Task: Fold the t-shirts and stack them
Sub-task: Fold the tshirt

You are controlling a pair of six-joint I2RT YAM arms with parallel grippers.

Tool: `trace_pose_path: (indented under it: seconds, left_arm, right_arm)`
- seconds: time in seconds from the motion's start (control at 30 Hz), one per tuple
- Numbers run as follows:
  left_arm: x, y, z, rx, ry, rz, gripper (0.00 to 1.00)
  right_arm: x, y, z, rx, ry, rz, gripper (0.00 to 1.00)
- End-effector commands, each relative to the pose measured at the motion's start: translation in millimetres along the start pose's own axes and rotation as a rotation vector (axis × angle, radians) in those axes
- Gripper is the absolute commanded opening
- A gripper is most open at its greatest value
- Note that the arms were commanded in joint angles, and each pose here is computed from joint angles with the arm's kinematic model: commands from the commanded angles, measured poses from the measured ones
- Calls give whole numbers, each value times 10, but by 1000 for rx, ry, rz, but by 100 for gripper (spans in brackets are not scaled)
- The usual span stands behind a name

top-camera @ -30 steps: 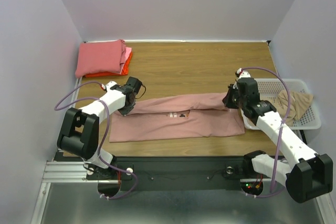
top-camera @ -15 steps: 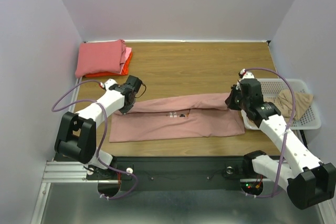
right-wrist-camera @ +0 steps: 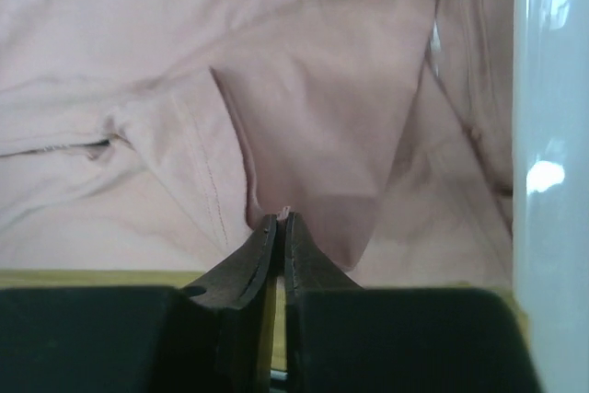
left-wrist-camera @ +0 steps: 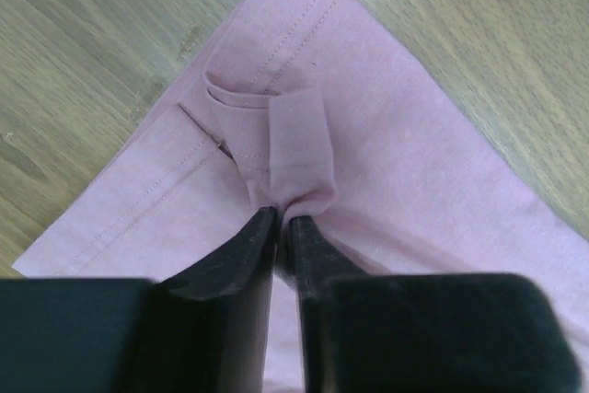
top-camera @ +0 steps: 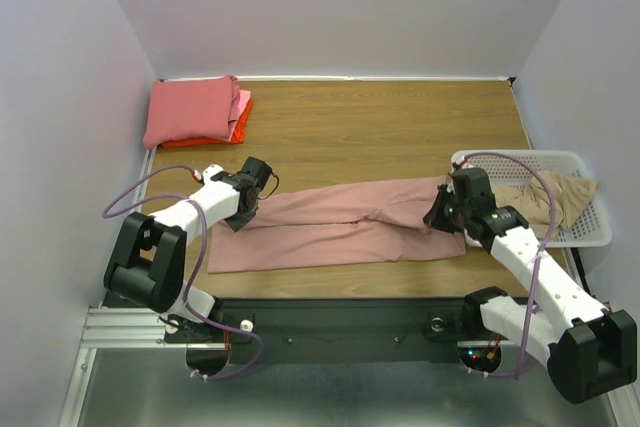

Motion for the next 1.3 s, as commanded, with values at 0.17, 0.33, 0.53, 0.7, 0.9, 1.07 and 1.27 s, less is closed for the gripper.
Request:
trace_pose_path:
  seconds: [0.17,0.33,0.53,0.7,0.9,1.07,1.27]
  left_arm:
    - [-73,-147,276,24,9,-4,72]
    - [7,-338,409,0,-38,-45,80]
    - [358,-625,153,-184,-61,-146,95]
    - [625,-743,-331,-358,-18,-180,98]
    - [616,-507,-713,-368,91,-120,98]
    - [416,-237,-788,-322,140,-37,98]
    - [248,-132,-560,-247,138,-16,99]
  right_arm:
    - [-502,-192,-159,-5,204,172,46]
    - [-316,-383,-12,51,166,110,91]
    - [-99,-242,351,210,68,124,100]
    - [52,120,650,247,-33,131,100]
    - [48,653,598,33,-135,115,100]
    - [-297,791,774,111,-218,237,100]
    - [-564,729,879,172,-254,313,100]
Point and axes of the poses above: each gripper's point midway between its finger pads, its own y axis out along the fingers, its own z axis along the line the jaws close on, x = y × z, the point moved 5 cm from there along -y, back along the fingers, and after that the axes turned 14 degrees about y, right-handed, at the moved point
